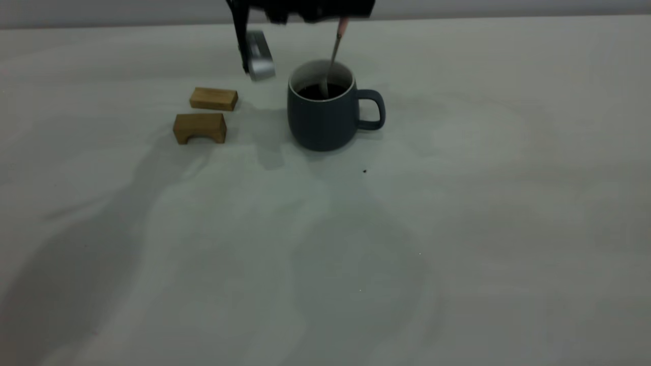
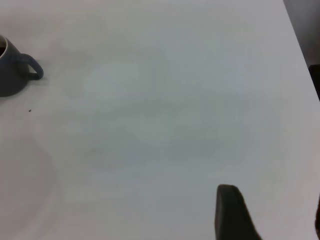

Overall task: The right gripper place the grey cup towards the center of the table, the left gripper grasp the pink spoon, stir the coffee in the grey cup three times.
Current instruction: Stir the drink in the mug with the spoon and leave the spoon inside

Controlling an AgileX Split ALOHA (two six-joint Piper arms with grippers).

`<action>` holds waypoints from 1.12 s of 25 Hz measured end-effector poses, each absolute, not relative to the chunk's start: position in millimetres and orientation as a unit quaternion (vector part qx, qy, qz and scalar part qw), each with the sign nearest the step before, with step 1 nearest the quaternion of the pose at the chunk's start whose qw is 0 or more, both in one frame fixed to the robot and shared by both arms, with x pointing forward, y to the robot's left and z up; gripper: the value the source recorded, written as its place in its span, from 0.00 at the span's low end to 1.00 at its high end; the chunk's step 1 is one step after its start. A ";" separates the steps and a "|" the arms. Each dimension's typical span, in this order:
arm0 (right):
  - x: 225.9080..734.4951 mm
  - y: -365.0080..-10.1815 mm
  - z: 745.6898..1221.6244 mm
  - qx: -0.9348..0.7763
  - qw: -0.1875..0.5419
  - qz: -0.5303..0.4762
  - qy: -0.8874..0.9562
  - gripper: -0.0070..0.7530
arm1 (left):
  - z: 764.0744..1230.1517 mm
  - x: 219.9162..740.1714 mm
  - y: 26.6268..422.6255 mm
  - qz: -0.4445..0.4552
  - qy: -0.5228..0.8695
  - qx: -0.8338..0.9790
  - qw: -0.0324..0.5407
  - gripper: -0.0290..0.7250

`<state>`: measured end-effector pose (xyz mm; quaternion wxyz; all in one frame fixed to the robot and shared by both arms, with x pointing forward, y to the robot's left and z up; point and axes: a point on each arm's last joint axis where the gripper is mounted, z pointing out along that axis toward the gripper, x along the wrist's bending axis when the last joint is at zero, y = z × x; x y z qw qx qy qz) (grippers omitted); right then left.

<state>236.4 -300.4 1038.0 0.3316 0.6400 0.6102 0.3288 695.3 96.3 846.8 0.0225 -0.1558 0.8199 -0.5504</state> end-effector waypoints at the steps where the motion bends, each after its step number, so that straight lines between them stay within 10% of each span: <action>1: 236.4 -300.4 1038.0 0.640 0.332 0.329 0.610 0.58 | 839.8 695.3 96.5 -0.551 0.819 -0.160 0.022 0.23; 28: 236.4 -300.4 1038.0 0.640 0.331 0.329 0.610 0.58 | 811.4 694.9 79.1 -0.562 0.818 -0.122 0.012 0.23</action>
